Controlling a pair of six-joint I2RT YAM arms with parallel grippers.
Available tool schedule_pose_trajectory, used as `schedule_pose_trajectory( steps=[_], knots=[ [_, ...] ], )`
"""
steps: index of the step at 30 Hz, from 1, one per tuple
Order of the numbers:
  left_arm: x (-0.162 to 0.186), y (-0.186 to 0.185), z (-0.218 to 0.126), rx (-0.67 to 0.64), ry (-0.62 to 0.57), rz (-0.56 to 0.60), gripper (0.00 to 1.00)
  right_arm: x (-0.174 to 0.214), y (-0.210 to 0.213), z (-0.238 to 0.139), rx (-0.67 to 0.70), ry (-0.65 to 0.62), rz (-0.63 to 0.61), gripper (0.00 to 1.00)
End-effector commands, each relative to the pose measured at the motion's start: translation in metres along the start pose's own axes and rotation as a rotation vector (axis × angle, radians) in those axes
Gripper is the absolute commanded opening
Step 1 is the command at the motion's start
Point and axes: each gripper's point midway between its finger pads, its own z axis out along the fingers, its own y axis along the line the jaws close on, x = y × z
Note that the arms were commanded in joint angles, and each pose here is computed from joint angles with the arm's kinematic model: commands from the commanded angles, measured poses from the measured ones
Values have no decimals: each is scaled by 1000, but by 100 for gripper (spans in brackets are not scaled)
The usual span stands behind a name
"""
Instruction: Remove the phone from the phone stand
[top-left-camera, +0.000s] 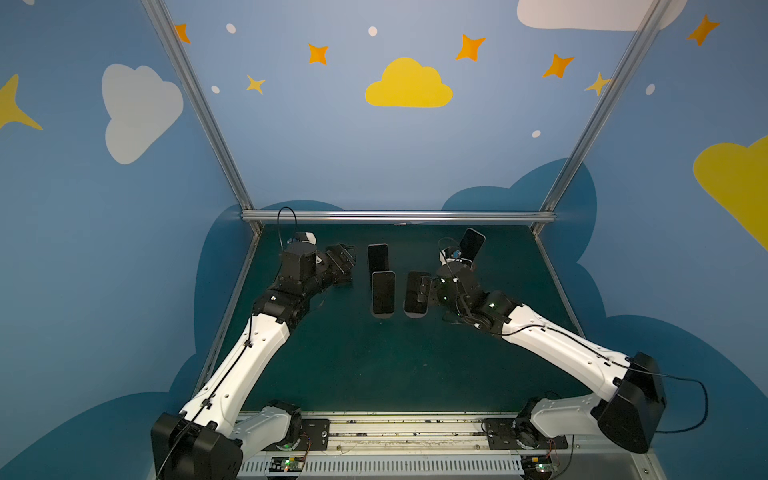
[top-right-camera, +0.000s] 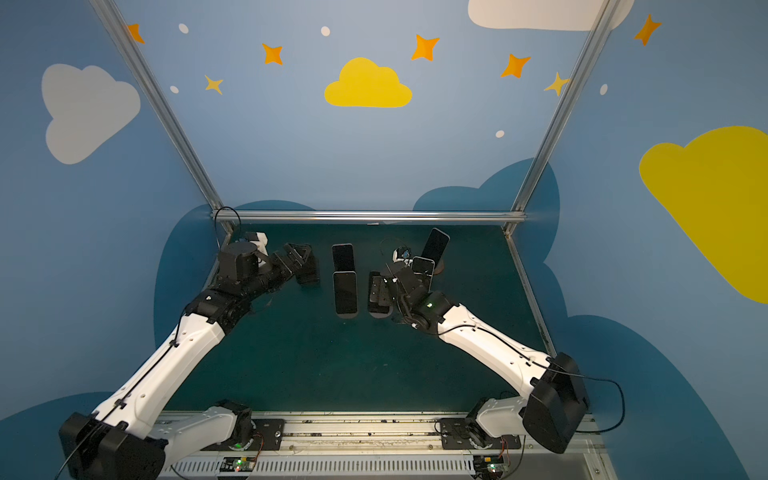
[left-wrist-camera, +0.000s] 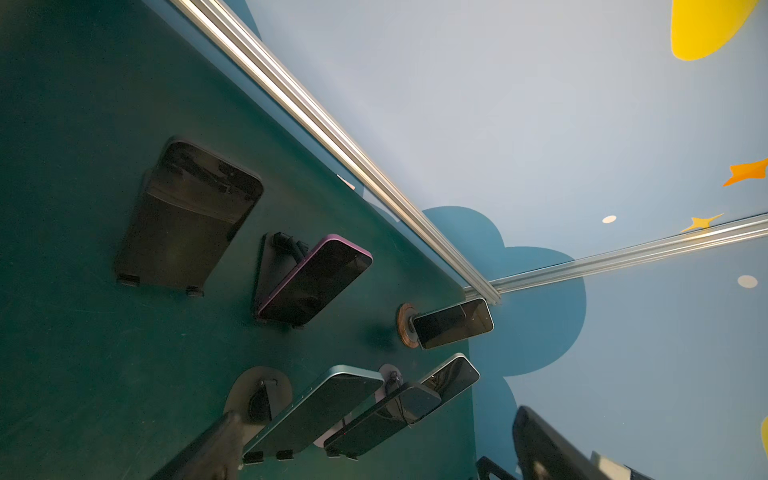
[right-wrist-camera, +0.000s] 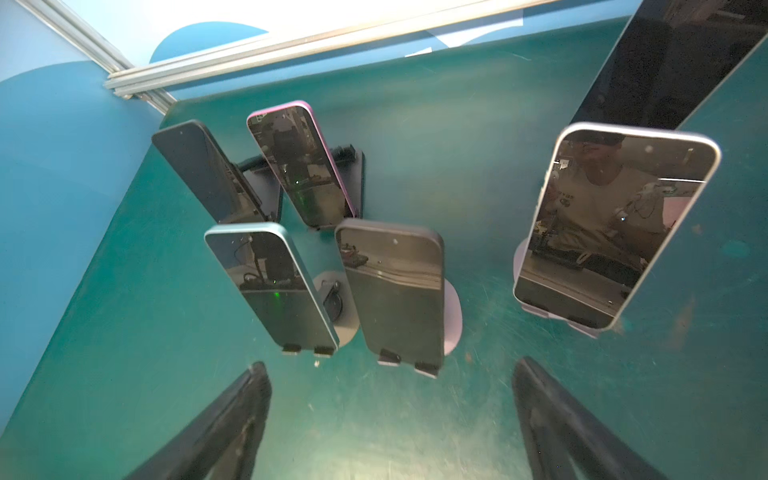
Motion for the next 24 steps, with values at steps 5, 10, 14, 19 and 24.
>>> schedule_pose_trajectory(
  steps=[5,10,14,19,24],
  knots=[
    [-3,-1,-2,5,-14,-6,100,-17,12,11,37,-32,25,93],
    [-1,-3,-1,13,-3,-18,100,-17,14,20,66,-9,11,94],
    [0,-2,1,17,1,-32,100,-17,15,28,88,-2,11,94],
    [7,-5,4,37,39,-40,100,-17,13,36,118,8,-6,94],
    [8,-7,3,47,47,-43,100,-14,12,44,159,27,-35,94]
  ],
)
